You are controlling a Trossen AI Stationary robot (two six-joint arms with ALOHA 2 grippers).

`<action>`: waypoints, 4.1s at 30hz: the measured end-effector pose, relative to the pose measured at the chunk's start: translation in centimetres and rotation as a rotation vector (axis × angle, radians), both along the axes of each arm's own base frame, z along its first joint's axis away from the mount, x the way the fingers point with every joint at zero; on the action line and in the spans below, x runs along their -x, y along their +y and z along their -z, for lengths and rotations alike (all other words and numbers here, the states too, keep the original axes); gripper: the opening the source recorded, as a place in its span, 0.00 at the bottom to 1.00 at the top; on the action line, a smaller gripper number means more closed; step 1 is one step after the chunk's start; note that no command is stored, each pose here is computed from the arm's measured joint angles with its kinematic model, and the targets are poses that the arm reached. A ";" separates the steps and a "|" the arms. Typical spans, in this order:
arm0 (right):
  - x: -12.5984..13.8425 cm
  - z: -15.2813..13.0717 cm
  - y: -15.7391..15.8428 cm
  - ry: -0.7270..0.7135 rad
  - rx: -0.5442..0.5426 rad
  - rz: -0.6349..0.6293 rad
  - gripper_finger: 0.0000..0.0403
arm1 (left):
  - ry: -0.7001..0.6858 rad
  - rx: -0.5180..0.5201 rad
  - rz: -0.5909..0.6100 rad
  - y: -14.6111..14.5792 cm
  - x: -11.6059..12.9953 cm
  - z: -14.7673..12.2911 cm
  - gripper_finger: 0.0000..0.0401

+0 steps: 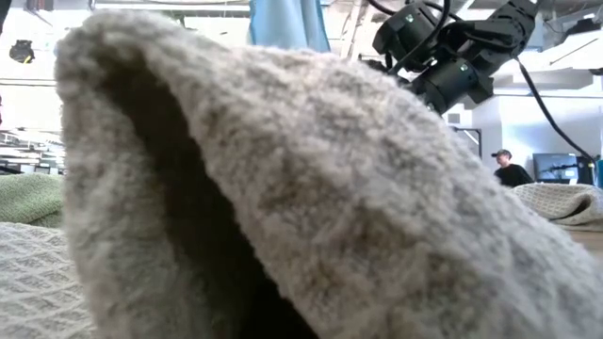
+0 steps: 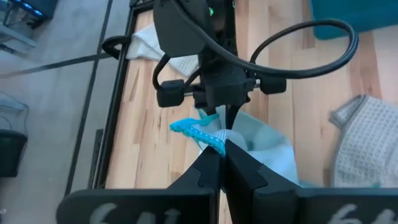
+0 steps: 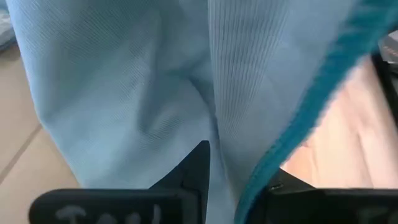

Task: Fold microfiber towels
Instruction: Fold the blue microfiber towel

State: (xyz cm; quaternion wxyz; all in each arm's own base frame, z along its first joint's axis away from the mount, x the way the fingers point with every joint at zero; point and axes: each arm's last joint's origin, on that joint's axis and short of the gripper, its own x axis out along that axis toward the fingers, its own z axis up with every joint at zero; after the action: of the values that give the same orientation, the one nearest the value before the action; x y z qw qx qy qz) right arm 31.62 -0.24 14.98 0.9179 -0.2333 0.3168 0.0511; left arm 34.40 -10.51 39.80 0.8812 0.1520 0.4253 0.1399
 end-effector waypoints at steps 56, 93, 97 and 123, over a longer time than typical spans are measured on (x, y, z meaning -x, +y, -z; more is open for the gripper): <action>3.3 -5.5 -1.2 -0.045 0.074 0.306 0.01 | -0.005 -0.004 -0.077 0.9 4.5 -5.2 0.00; 11.0 -14.5 0.2 -0.199 -0.060 0.334 0.01 | 0.022 -0.208 -0.495 1.6 9.5 8.1 0.00; 10.7 -14.0 0.2 -0.174 -0.066 0.343 0.01 | -0.026 -0.267 -0.505 1.8 9.3 8.9 0.00; 9.8 -13.2 0.2 -0.143 -0.058 0.345 0.01 | 0.121 -0.327 -0.577 6.2 8.3 12.9 0.00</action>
State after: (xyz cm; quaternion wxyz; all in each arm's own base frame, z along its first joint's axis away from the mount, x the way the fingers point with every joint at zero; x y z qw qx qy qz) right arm 21.82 -0.03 28.22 0.9396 -0.1518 0.2845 -0.1146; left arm 26.11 -4.31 26.88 0.7423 0.1728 0.4742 0.4407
